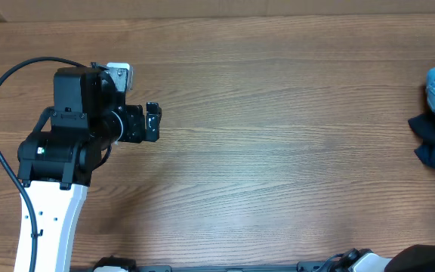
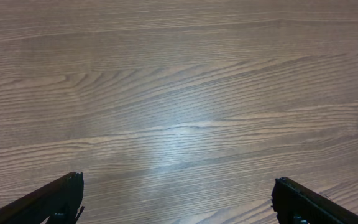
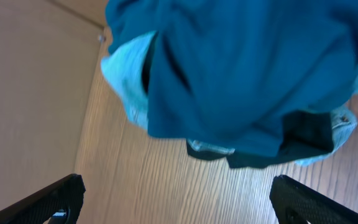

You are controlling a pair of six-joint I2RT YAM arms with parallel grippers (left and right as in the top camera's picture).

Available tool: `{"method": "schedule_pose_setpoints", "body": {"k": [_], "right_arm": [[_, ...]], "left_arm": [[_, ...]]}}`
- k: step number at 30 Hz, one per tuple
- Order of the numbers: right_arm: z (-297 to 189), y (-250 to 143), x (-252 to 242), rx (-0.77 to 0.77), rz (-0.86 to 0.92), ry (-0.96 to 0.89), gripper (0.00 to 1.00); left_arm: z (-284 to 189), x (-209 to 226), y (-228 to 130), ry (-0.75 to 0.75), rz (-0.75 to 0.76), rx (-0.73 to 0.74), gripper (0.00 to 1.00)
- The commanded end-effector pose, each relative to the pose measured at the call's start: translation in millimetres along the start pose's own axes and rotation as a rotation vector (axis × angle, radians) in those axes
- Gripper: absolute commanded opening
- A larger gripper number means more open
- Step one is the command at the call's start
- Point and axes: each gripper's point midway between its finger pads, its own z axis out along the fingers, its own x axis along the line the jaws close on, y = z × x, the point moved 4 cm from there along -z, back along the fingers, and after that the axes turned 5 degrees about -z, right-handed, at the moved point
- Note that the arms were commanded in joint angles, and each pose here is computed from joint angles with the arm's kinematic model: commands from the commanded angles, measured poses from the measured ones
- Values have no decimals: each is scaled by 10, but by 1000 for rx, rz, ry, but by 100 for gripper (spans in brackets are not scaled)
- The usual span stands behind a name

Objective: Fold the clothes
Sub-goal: 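Reach the right gripper to the clothes pile and grasp the teal shirt, then lift the teal shirt with the right gripper and drop it mid-table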

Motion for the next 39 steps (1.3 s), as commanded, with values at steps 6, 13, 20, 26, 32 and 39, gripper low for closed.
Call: {"method": "schedule_pose_setpoints", "body": {"k": [6,13,20,26,32,39], "right_arm": [[-52,374,-444,-91,181,-73,100],[389,415,-567,-35,163,-114,100],[711,424,-783,7,176,-182,94],[735,410,-704,10,162,-160,32],[606,337,-454,60,157,-12,4],[-209,257,183,-4,33,293,4]], "left_arm": [[-85,5,81,7,22,-35,100],[-85,5,81,7,22,-35,100],[-85,5,81,7,22,-35,100],[-85,5,81,7,22,-35,100],[-86,5,82,7,23,-35,100],[-86,5,81,7,23,-35,100]]}}
